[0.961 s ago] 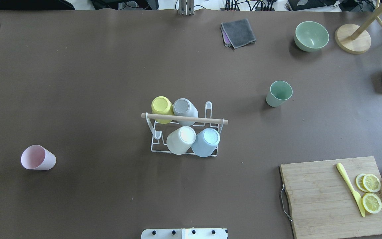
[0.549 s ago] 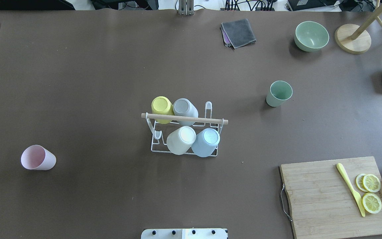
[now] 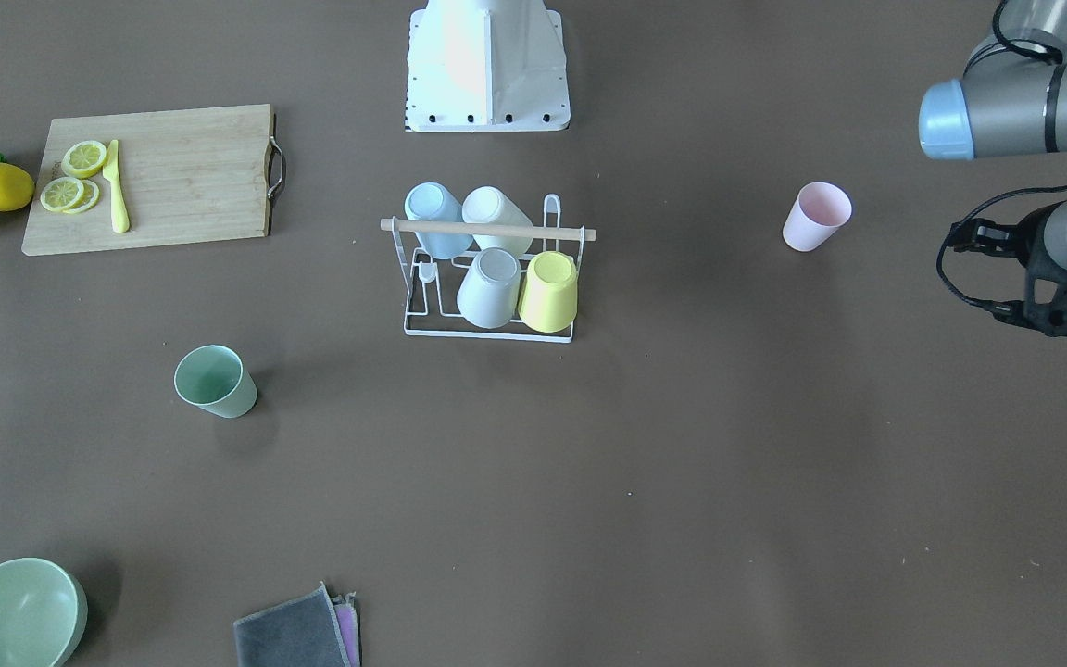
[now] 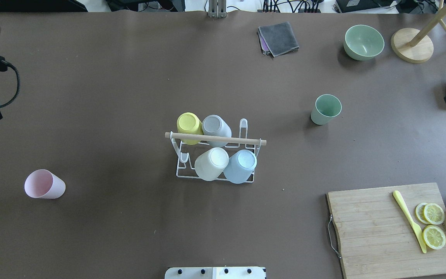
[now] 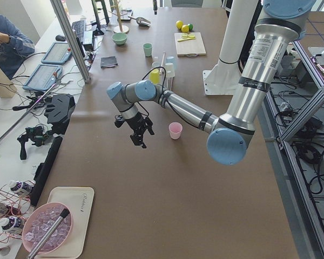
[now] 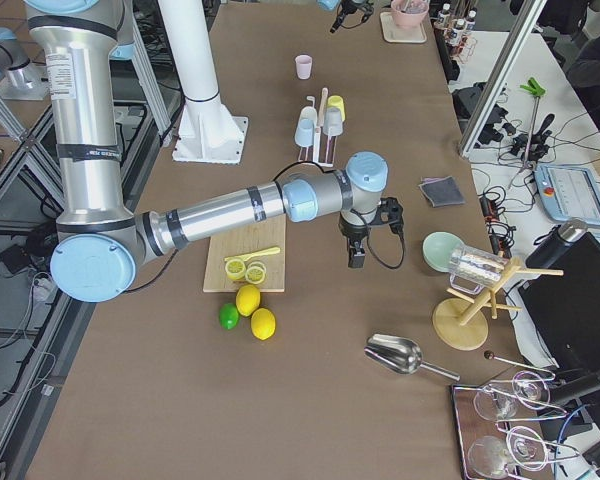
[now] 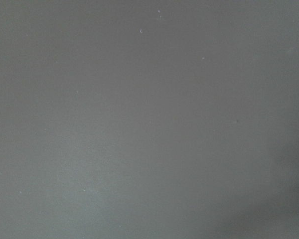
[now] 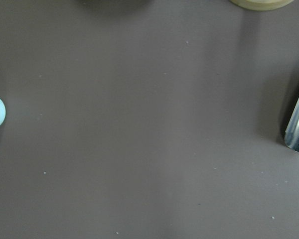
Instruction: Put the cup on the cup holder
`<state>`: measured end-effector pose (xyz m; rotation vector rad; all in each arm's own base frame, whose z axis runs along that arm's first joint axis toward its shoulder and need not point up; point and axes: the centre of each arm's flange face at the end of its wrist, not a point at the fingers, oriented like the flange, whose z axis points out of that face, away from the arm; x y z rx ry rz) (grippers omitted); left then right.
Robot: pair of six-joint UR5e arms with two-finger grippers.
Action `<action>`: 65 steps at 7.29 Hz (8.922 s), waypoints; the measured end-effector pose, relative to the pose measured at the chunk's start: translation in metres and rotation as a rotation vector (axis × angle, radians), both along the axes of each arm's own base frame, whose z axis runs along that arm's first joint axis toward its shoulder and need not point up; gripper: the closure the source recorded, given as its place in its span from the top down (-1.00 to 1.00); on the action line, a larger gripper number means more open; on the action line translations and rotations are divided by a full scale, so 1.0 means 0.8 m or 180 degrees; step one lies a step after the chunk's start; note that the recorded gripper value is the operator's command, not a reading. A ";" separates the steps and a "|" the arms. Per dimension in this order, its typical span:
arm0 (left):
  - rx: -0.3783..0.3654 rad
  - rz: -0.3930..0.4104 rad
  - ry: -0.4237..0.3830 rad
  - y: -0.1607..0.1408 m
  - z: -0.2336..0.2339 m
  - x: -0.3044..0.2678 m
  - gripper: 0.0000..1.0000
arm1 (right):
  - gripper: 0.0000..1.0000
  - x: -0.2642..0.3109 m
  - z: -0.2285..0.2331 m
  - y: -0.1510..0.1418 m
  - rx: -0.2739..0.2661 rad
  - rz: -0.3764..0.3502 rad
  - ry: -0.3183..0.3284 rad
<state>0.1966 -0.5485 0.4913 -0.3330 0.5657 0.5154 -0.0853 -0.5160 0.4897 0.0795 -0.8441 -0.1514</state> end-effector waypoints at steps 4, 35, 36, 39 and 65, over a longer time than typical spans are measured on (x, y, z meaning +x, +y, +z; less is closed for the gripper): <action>-0.0034 0.0587 -0.0068 0.013 -0.035 0.148 0.96 | 1.00 -0.147 -0.117 -0.043 0.0122 -0.0195 -0.0084; -0.1557 0.1366 -0.0324 0.089 0.045 0.268 0.86 | 0.98 -0.450 -0.032 -0.226 -0.2034 -0.1560 0.0546; -0.1577 0.1375 -0.0341 0.092 0.045 0.270 0.88 | 0.98 -0.455 -0.030 -0.222 -0.2057 -0.1575 0.0558; -0.1618 0.1399 -0.0379 0.100 0.047 0.274 0.88 | 0.40 -0.459 -0.028 -0.218 -0.2099 -0.1587 0.0567; 0.3144 -0.1691 0.2819 0.258 -0.262 0.175 -0.34 | -1.00 -0.300 -0.250 -0.169 0.1838 -0.0665 -0.0563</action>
